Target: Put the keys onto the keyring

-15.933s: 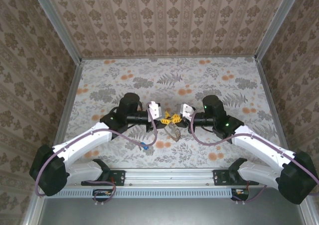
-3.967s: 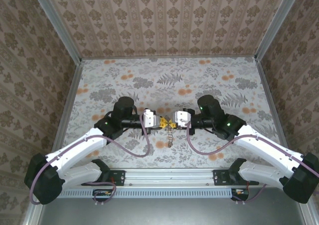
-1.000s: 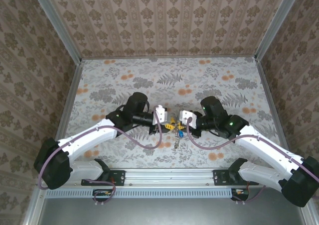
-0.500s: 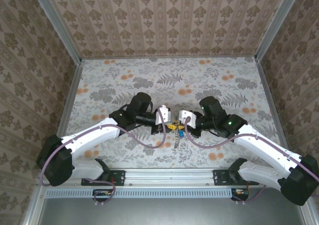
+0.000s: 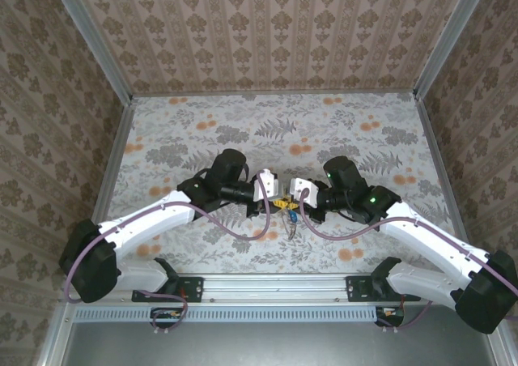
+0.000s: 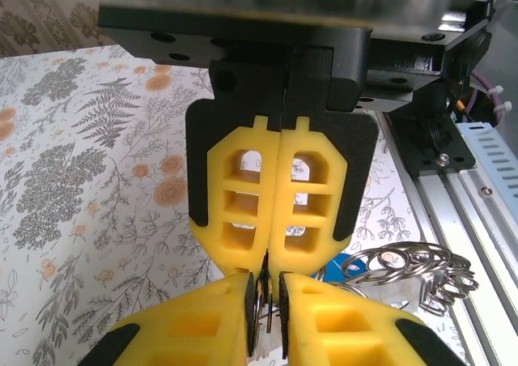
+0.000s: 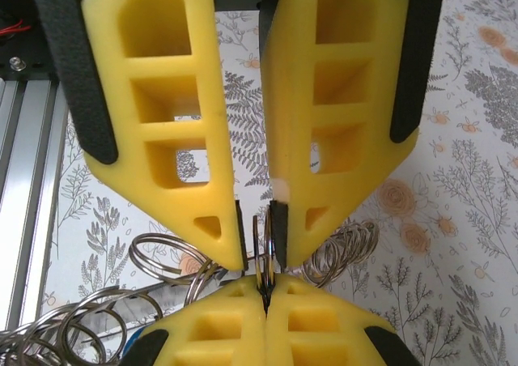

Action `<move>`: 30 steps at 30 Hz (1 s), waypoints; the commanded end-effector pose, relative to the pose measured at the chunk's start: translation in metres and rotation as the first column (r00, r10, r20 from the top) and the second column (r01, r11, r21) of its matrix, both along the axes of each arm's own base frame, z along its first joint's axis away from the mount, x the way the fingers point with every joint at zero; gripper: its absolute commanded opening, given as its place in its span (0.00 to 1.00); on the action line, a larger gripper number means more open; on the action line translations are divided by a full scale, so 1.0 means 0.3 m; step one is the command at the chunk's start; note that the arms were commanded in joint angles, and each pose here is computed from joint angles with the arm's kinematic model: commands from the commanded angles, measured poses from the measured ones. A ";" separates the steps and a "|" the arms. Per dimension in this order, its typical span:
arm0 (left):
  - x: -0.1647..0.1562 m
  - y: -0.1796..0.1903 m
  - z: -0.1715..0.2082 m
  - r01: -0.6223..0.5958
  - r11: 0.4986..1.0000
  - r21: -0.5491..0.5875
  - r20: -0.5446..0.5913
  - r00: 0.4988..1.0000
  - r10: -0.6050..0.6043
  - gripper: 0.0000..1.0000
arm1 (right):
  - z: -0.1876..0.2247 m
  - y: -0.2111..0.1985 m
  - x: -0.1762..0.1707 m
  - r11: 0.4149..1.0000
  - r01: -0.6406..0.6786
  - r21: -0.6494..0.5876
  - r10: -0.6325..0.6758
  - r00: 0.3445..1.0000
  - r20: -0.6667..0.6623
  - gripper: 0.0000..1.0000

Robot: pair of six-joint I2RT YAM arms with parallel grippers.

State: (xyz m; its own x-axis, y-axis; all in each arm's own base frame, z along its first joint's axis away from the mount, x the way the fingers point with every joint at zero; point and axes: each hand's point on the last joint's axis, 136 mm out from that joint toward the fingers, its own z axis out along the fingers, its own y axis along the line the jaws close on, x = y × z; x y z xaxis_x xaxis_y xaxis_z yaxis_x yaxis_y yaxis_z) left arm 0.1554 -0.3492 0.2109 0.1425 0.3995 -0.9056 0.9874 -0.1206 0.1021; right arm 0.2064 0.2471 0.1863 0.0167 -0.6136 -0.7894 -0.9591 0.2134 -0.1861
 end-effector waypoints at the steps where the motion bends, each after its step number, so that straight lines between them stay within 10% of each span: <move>1: -0.011 -0.012 0.023 0.021 1.000 -0.019 -0.005 1.000 -0.021 0.18 | 0.065 0.025 0.005 0.997 -0.013 0.071 0.010 0.999 0.040 0.00; 18: -0.024 -0.006 0.028 0.058 0.998 -0.013 0.033 0.998 -0.057 0.00 | 0.070 0.026 -0.020 0.995 -0.039 0.092 0.035 0.998 0.045 0.00; 30: -0.072 0.009 0.133 0.144 0.973 -0.178 0.086 0.988 -0.131 0.00 | 0.103 -0.026 -0.086 0.990 -0.025 0.138 0.017 0.998 0.053 0.26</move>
